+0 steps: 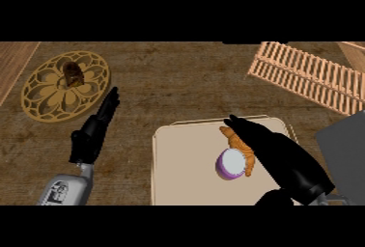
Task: Pick the can from the tray and place it in the tiered shelf
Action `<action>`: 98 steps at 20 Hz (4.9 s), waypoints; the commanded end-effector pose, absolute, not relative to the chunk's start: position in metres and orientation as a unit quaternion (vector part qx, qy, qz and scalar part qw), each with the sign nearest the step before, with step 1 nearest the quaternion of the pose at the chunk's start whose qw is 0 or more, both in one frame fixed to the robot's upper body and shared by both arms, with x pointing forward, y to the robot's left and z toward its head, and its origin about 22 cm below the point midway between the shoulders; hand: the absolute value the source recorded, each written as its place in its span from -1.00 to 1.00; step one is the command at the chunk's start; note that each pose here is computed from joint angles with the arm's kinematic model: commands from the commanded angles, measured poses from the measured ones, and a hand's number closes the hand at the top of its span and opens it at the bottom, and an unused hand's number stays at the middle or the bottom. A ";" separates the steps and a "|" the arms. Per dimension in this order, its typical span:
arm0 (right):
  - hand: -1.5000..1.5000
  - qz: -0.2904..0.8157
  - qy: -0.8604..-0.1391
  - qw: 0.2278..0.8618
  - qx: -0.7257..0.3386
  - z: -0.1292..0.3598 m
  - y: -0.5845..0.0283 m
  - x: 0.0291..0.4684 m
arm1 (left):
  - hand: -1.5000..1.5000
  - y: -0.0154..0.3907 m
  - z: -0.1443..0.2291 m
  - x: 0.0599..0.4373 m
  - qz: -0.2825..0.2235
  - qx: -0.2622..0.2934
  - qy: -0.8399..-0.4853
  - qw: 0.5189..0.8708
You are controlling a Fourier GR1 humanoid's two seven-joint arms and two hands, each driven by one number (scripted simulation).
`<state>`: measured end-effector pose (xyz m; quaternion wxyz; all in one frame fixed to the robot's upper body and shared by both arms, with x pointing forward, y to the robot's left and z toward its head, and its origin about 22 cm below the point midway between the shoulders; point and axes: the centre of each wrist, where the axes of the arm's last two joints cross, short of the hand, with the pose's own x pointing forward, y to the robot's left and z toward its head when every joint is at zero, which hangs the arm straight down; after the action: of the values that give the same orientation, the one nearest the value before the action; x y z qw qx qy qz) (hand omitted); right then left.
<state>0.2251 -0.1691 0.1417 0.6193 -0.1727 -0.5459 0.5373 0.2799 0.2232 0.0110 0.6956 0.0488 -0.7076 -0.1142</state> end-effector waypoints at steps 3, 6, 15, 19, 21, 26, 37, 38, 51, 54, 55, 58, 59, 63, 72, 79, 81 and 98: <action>-1.00 0.548 -0.533 0.618 -0.180 0.129 -0.158 0.232 | 0.00 0.224 0.008 0.287 -0.114 0.046 -0.710 0.693; -1.00 0.556 -0.525 0.617 -0.186 0.119 -0.181 0.222 | 0.00 0.232 -0.006 0.281 -0.109 0.045 -0.710 0.694; -1.00 0.557 -0.515 0.619 -0.204 0.109 -0.176 0.237 | 0.00 0.247 0.020 0.281 -0.112 0.054 -0.705 0.698; -1.00 0.561 -0.516 0.614 -0.205 0.093 -0.140 0.236 | 0.00 0.222 0.021 0.287 -0.112 0.047 -0.705 0.698; -1.00 0.563 -0.510 0.618 -0.202 0.066 -0.158 0.227 | 0.00 0.209 0.007 0.284 -0.114 0.046 -0.707 0.696; -1.00 0.560 -0.512 0.622 -0.193 0.077 -0.134 0.232 | 0.00 0.216 0.007 0.288 -0.117 0.052 -0.705 0.697; -1.00 0.576 -0.495 0.622 -0.189 0.042 -0.170 0.244 | 0.00 0.221 0.022 0.274 -0.119 0.051 -0.707 0.695; 1.00 0.588 -0.494 0.614 -0.182 0.047 -0.153 0.239 | 0.00 0.231 0.013 0.298 -0.118 0.051 -0.703 0.699; 1.00 0.475 -0.459 0.681 -0.316 0.042 -0.131 0.268 | 0.00 0.214 0.016 0.283 -0.118 0.039 -0.711 0.693; 1.00 0.347 -0.402 0.745 -0.403 0.051 -0.152 0.284 | 0.00 0.222 0.020 0.285 -0.120 0.051 -0.708 0.694; 1.00 0.314 -0.406 0.754 -0.410 0.060 -0.146 0.289 | 0.00 0.214 0.022 0.287 -0.124 0.036 -0.713 0.689; 1.00 0.260 -0.398 0.762 -0.439 0.071 -0.115 0.308 | 0.00 0.209 0.021 0.288 -0.142 0.027 -0.711 0.688; 1.00 0.236 -0.407 0.760 -0.449 0.069 -0.109 0.311 | 0.00 0.212 0.023 0.289 -0.140 0.028 -0.710 0.689; 1.00 0.135 -0.501 0.736 -0.435 0.102 -0.080 0.316 | 0.00 0.214 0.024 0.296 -0.136 0.033 -0.704 0.696; 1.00 0.038 -0.581 0.664 -0.469 0.165 -0.038 0.324 | 0.00 0.220 0.017 0.291 -0.131 0.039 -0.706 0.695; 1.00 0.009 -0.558 0.606 -0.566 0.222 -0.025 0.336 | 0.00 0.216 0.013 0.286 -0.116 0.049 -0.707 0.696; 1.00 -0.004 -0.557 0.596 -0.578 0.223 -0.029 0.334 | 0.00 0.214 0.020 0.291 -0.120 0.047 -0.705 0.698; 1.00 -0.074 -0.508 0.523 -0.681 0.313 -0.088 0.365 | 0.00 0.229 0.015 0.287 -0.122 0.060 -0.711 0.689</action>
<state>0.3621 -0.0820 0.2952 0.4914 -0.6596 -0.5682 -0.0235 0.2825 0.2210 0.0104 0.6972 0.0502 -0.7054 -0.1179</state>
